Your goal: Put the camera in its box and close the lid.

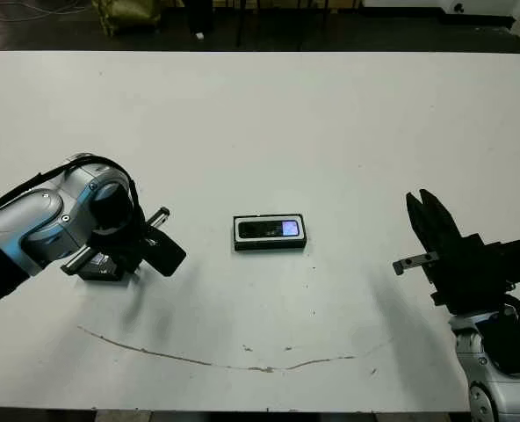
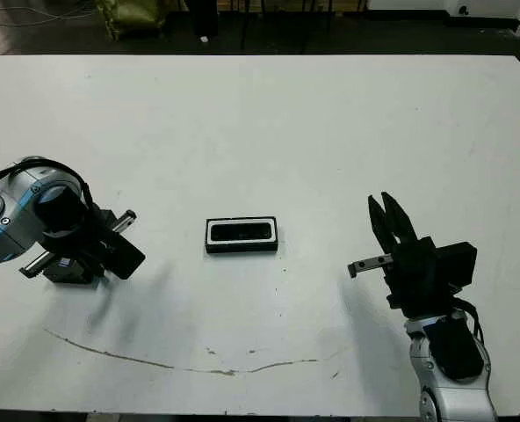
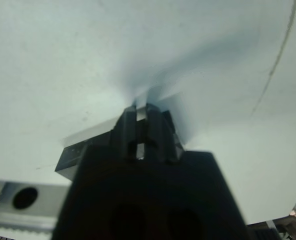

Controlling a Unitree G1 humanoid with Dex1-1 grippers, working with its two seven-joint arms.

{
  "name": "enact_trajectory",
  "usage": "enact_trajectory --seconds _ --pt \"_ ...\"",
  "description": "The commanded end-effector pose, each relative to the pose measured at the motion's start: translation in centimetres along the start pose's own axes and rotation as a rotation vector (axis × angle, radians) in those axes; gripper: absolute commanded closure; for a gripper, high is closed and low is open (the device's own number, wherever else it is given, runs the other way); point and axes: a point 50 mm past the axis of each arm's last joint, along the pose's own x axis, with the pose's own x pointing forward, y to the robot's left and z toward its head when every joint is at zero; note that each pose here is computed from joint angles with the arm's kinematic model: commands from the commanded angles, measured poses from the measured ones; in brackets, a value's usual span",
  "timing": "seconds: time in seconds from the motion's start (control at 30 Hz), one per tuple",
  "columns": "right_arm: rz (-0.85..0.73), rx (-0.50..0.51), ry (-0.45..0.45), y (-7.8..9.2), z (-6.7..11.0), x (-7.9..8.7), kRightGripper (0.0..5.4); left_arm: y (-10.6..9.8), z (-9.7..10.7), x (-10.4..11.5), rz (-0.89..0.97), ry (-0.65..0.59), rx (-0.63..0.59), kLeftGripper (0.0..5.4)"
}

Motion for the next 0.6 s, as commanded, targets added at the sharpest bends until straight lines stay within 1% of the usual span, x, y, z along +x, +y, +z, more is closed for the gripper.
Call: enact_trajectory --seconds 0.03,0.17,0.27,0.37,0.5,0.6 --pt "0.006 0.012 0.029 -0.1 -0.5 -0.2 5.38 -0.8 -0.3 1.0 -0.044 -0.012 -0.009 5.40" --pt "0.006 0.006 0.033 0.0 -0.5 -0.2 5.38 -0.6 -0.1 0.2 0.007 -0.070 -0.043 5.40" --pt "0.013 0.016 0.031 0.1 -0.5 -0.1 5.38 -0.4 -0.1 -1.2 0.100 -0.182 -0.098 5.40" --pt "0.018 0.021 0.029 0.1 -0.6 -0.1 5.38 -0.3 -0.3 -2.1 0.182 -0.299 -0.159 5.40" --pt "0.021 0.021 0.032 0.1 -0.5 0.0 5.38 -0.4 -0.1 -3.7 0.290 -0.383 -0.208 5.40" --pt "0.019 0.013 0.038 0.2 -0.5 0.0 5.38 -1.1 0.3 -5.6 0.400 -0.472 -0.275 5.40"
